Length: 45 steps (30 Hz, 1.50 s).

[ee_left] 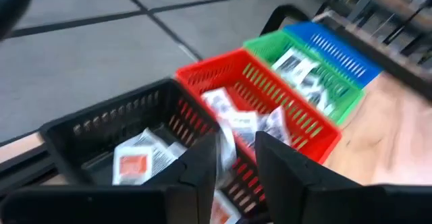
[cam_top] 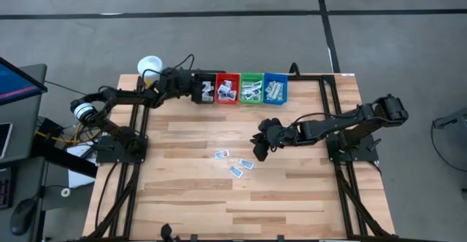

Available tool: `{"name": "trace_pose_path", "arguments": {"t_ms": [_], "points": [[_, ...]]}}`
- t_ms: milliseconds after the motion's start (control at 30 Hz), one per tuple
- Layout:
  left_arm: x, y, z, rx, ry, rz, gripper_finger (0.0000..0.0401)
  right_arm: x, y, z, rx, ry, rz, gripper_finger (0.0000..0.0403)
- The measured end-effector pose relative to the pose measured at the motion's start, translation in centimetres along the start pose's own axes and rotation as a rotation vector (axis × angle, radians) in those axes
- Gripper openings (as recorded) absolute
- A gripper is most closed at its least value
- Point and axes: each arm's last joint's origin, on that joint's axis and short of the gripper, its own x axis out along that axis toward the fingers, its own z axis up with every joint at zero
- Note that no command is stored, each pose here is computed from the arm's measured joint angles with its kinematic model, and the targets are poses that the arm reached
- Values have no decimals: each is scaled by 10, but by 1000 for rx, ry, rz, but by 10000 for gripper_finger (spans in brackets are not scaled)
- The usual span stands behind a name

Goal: Pick & Place First Aid Supplies
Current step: Put the ointment pack into the black bin, then put the right ointment pack into the black bin

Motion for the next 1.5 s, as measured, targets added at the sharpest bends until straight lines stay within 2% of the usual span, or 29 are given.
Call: {"name": "trace_pose_path", "arguments": {"t_ms": [200, 567, 800, 1000, 1500], "points": [[1, -3, -6, 72, 52, 50, 122, 0, 0, 0, 1, -2, 4, 98], [1, -18, -8, 74, 57, -5, 143, -2, 10, -6, -15, 0, 41, 98], [-11, -48, 2, 117, 9, -147, 141, 17, 30, -35, -74, 47, 90, 98], [-24, -80, 5, 165, -25, -272, 138, 36, 38, -63, -100, 99, 87, 98], [-42, -155, -26, 268, 59, -555, 134, 76, 35, -101, -164, 199, -16, 98]]}}
